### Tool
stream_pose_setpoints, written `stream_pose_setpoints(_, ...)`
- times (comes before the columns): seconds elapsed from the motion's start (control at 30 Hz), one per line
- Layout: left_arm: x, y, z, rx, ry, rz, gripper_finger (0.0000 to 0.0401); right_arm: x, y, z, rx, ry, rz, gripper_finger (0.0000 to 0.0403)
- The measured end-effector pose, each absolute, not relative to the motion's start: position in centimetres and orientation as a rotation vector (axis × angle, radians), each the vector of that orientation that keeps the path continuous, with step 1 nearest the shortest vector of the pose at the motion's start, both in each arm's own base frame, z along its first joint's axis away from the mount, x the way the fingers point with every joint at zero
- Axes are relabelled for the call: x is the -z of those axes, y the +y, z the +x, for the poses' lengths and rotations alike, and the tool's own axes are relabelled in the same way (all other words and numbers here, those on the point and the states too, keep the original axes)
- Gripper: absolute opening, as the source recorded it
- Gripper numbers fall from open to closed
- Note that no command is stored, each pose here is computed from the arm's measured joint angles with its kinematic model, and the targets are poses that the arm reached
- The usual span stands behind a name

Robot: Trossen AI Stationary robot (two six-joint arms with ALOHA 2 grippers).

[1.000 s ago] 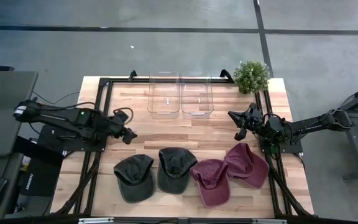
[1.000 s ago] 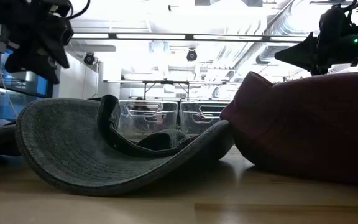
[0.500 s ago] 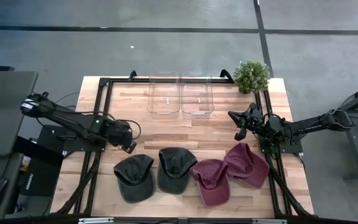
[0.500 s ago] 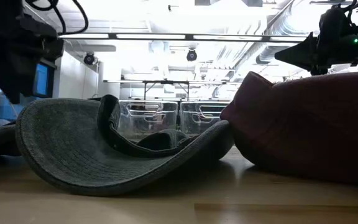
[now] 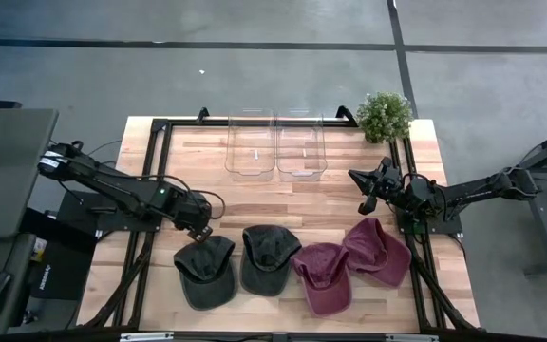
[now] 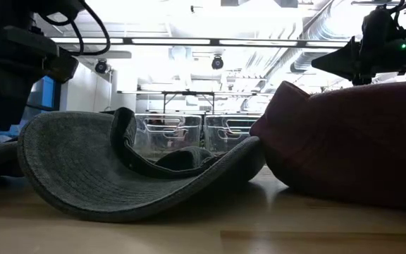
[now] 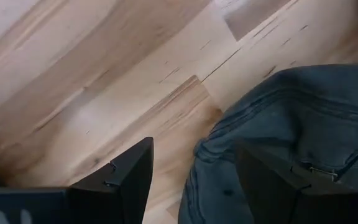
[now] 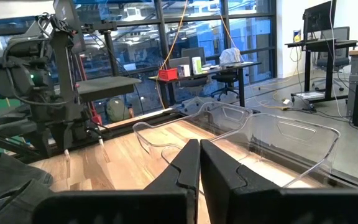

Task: Pick & Place hat
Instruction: Put the left black cap into the left transparent bin

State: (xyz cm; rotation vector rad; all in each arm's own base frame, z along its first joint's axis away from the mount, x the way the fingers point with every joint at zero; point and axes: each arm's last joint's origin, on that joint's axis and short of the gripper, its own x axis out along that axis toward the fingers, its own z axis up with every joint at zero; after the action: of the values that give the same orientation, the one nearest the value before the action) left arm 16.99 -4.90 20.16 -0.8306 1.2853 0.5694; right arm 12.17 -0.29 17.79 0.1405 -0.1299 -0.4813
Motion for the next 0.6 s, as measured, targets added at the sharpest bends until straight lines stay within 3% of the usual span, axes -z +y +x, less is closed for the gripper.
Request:
stream_pose_setpoints(0.23,-18.1,-5.1,16.8,-0.429,1.283,-0.887,0.0213,-17.8,-0.3,12.2,0.481,-0.131,0.141,0.0007)
stream_pose_setpoints(0.6,-17.0,-3.9,15.2,-0.365,1.196,-0.964,0.0213,-17.8,-0.3,12.2,0.482,-0.13,0.141,0.0008)
